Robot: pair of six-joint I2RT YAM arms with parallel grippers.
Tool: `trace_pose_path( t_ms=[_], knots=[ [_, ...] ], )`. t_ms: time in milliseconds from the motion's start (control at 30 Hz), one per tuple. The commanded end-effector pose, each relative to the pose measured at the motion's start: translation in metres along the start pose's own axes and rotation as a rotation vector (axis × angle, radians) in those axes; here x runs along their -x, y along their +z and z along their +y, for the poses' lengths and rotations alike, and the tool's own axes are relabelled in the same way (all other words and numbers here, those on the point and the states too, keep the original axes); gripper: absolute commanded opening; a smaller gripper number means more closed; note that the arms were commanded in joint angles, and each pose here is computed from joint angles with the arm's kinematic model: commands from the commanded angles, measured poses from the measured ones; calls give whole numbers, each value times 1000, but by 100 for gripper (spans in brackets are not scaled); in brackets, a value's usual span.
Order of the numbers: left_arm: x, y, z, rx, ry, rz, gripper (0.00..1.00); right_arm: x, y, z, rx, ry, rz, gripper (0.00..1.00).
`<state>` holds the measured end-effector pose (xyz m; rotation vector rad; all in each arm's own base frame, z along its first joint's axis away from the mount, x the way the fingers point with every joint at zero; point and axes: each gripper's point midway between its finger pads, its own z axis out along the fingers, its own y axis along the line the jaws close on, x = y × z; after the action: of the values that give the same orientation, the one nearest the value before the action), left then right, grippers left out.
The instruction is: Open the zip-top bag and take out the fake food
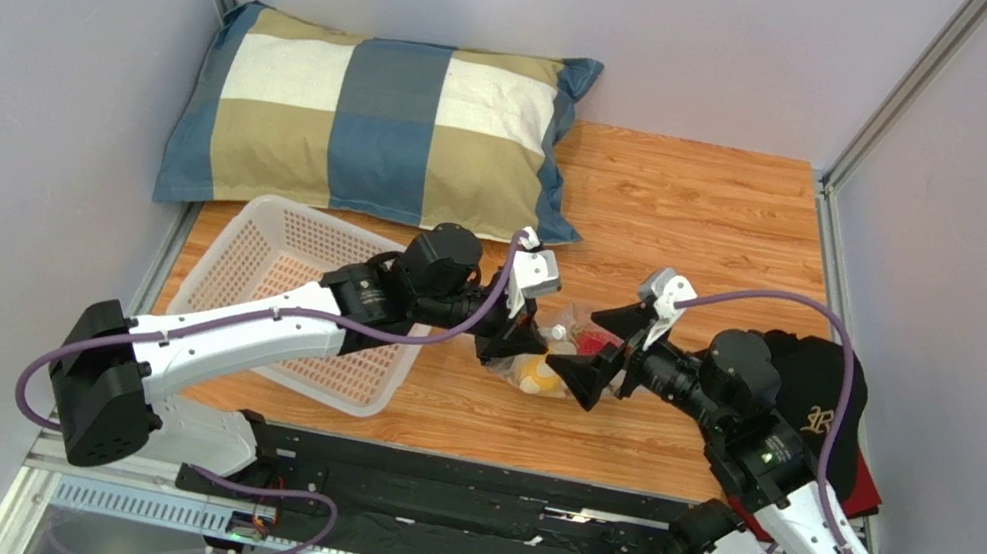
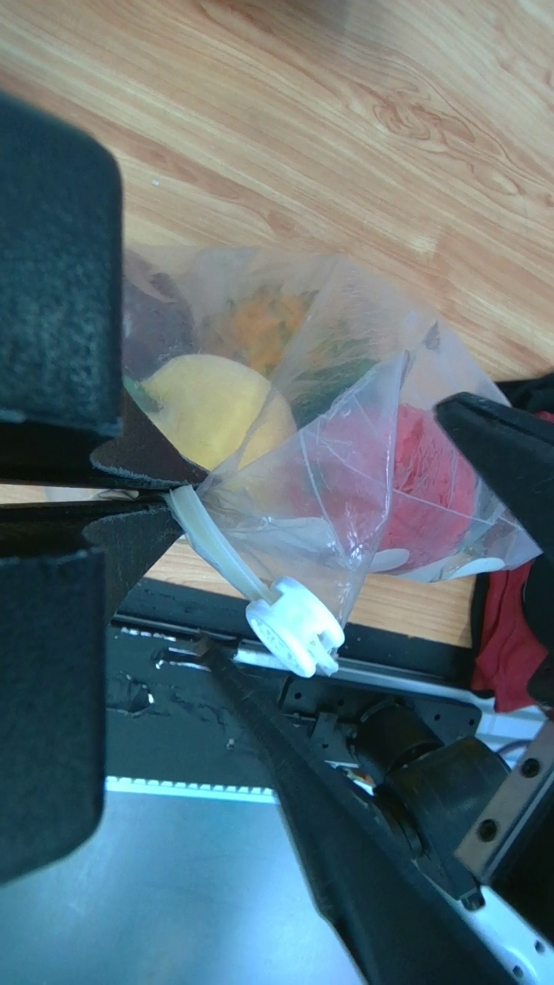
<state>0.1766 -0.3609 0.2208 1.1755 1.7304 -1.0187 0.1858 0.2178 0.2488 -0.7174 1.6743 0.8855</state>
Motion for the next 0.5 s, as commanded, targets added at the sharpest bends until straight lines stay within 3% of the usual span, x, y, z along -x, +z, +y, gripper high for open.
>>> trace_pose_path(
  t_ms=[0, 33, 100, 133, 200, 233, 300, 333, 367, 467],
  knots=[
    [38, -14, -14, -52, 10, -83, 0, 35, 0, 10, 23, -232, -124, 100],
    [39, -15, -15, -54, 8, -87, 0, 37, 0, 12, 36, -237, -126, 100],
    [39, -16, -17, -65, 10, -88, 0, 36, 3, 12, 37, -228, -115, 88],
    [39, -17, -18, -67, 10, -89, 0, 37, 4, 11, 34, -228, -116, 74],
    [39, -17, -18, -68, 10, -93, 0, 37, 7, 8, 18, -208, -112, 58],
    [40, -17, -19, -70, 12, -96, 0, 37, 11, 8, 22, -201, -108, 40],
    [40, -17, -20, -80, 12, -103, 0, 40, 14, 11, 40, -170, -108, 31],
    [41, -18, -21, -80, 14, -112, 0, 45, 18, 11, 45, -167, -113, 11],
    [42, -19, -22, -81, 19, -114, 3, 47, 18, 11, 44, -163, -114, 0],
    [47, -33, -21, -50, 66, -153, 30, 52, 16, 7, 7, -146, -77, 0]
  ],
)
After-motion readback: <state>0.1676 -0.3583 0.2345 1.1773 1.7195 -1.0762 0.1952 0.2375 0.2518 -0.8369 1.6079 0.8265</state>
